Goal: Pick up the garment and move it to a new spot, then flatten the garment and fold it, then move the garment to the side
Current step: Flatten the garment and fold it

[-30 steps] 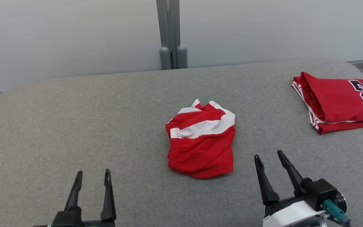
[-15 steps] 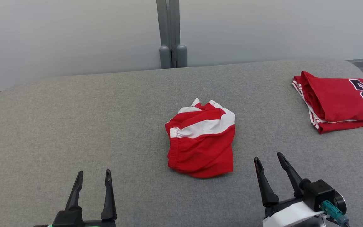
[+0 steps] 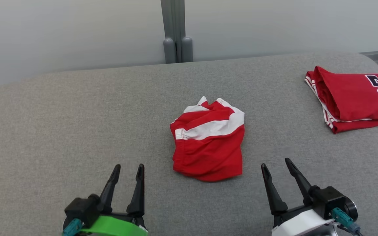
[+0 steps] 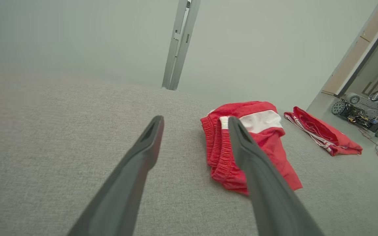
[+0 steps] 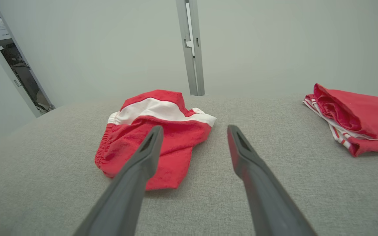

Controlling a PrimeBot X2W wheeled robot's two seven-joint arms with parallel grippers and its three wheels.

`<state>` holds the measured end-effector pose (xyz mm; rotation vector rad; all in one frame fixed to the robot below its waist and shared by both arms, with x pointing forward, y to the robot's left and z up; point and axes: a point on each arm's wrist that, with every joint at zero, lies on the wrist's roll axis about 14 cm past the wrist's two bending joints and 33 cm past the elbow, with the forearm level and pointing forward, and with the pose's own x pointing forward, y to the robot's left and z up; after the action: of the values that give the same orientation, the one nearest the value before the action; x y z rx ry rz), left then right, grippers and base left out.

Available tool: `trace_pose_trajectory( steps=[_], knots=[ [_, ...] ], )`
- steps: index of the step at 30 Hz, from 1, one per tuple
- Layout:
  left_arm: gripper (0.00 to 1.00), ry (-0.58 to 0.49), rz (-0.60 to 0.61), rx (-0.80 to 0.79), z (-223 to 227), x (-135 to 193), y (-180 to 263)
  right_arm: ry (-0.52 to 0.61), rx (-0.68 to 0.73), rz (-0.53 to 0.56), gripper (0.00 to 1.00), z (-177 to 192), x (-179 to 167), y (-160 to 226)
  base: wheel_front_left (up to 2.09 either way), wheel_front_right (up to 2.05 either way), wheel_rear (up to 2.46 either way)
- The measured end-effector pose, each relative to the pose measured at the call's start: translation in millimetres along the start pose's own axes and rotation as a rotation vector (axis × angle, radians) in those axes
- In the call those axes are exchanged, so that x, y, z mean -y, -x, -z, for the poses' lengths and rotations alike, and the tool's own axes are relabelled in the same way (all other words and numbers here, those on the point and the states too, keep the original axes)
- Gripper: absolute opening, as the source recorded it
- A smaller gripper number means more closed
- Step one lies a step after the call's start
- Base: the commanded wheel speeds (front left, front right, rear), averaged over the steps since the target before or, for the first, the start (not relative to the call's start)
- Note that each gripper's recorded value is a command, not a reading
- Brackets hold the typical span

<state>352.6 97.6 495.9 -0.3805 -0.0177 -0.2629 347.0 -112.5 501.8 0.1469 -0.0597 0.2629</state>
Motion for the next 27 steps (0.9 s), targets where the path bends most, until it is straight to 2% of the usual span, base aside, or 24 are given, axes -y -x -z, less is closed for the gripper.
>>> trace_pose_trajectory(
  steps=[5,7,13,18,27],
  knots=[
    [1.00,0.163,0.133,-0.118,29.6,39.8,-25.8,0.007,-0.008,-0.016,1.00,2.2,-0.7,-7.9,0.00,0.00,0.00],
    [1.00,0.187,0.189,-0.184,37.6,49.1,-33.5,0.010,-0.015,-0.008,1.00,4.3,3.9,-8.7,0.00,0.00,0.00],
    [1.00,0.264,0.235,-0.287,43.8,48.3,-59.7,0.025,-0.031,0.016,1.00,8.2,16.8,-11.6,0.00,0.00,0.00],
    [1.00,0.325,0.226,-0.378,58.1,42.8,-72.3,0.032,-0.036,0.031,1.00,9.7,24.6,-15.9,0.00,0.00,0.00],
    [1.00,0.314,0.233,-0.446,78.8,37.7,-88.2,0.039,-0.054,0.061,1.00,15.5,36.2,-19.0,0.00,0.00,0.00]
  ],
)
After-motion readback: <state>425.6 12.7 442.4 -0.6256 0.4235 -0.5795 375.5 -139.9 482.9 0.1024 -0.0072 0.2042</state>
